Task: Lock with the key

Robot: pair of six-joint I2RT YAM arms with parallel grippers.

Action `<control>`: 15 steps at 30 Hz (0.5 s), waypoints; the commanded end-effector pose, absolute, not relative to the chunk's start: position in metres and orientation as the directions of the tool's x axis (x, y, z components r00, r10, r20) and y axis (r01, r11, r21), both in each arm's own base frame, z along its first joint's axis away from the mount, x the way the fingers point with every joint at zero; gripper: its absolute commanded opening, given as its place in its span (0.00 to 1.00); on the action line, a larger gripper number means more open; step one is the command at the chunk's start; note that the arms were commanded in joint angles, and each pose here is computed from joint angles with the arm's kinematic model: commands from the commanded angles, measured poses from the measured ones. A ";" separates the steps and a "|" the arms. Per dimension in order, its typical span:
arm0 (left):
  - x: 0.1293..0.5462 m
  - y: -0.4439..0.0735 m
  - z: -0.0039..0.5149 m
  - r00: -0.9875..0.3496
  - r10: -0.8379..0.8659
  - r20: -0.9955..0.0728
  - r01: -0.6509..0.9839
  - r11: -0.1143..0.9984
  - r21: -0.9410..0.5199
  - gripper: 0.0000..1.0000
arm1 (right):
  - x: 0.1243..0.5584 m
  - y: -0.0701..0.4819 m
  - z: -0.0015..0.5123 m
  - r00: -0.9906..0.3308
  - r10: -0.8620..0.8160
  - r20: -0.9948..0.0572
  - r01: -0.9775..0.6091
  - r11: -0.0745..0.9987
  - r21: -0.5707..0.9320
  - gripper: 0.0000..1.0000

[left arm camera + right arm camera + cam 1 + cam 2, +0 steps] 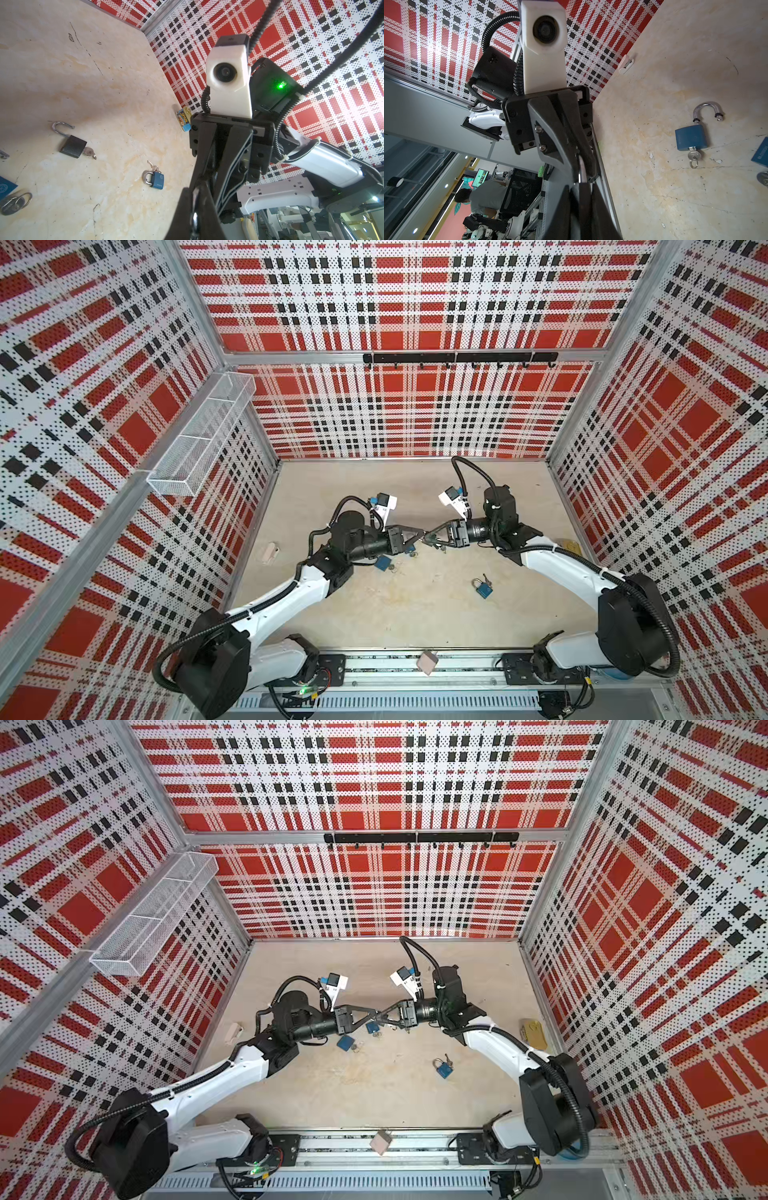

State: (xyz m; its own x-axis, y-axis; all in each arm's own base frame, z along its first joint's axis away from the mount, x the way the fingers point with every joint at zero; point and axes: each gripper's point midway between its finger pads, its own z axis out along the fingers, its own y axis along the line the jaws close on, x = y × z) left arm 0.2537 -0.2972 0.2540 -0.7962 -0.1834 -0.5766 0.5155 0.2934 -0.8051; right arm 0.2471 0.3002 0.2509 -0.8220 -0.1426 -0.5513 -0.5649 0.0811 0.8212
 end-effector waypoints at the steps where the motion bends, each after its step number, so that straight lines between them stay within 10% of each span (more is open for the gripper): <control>1: 0.223 -0.309 0.228 -0.873 -0.038 -0.486 0.460 0.264 -0.848 0.00 | 0.255 0.310 0.305 -0.657 -0.061 -0.751 -0.753 0.047 0.656 0.00; 5: 0.226 -0.307 0.229 -0.870 -0.048 -0.490 0.462 0.270 -0.845 0.00 | 0.259 0.309 0.298 -0.659 -0.069 -0.749 -0.752 0.082 0.654 0.00; 9: 0.233 -0.301 0.229 -0.865 -0.060 -0.499 0.464 0.282 -0.839 0.00 | 0.260 0.308 0.294 -0.660 -0.051 -0.750 -0.751 0.095 0.654 0.37; 15: 0.245 -0.291 0.235 -0.850 -0.065 -0.523 0.483 0.302 -0.822 0.00 | 0.259 0.301 0.293 -0.664 -0.034 -0.747 -0.745 0.115 0.657 0.52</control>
State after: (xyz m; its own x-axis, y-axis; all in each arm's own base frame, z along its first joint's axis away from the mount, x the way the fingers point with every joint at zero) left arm 0.2444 -0.2933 0.2252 -0.8589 -0.0884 -0.5045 0.4557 0.3177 -0.8315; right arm 0.2556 0.3035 0.2671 -0.7432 -0.0860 -0.6635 -0.6687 0.1278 0.7325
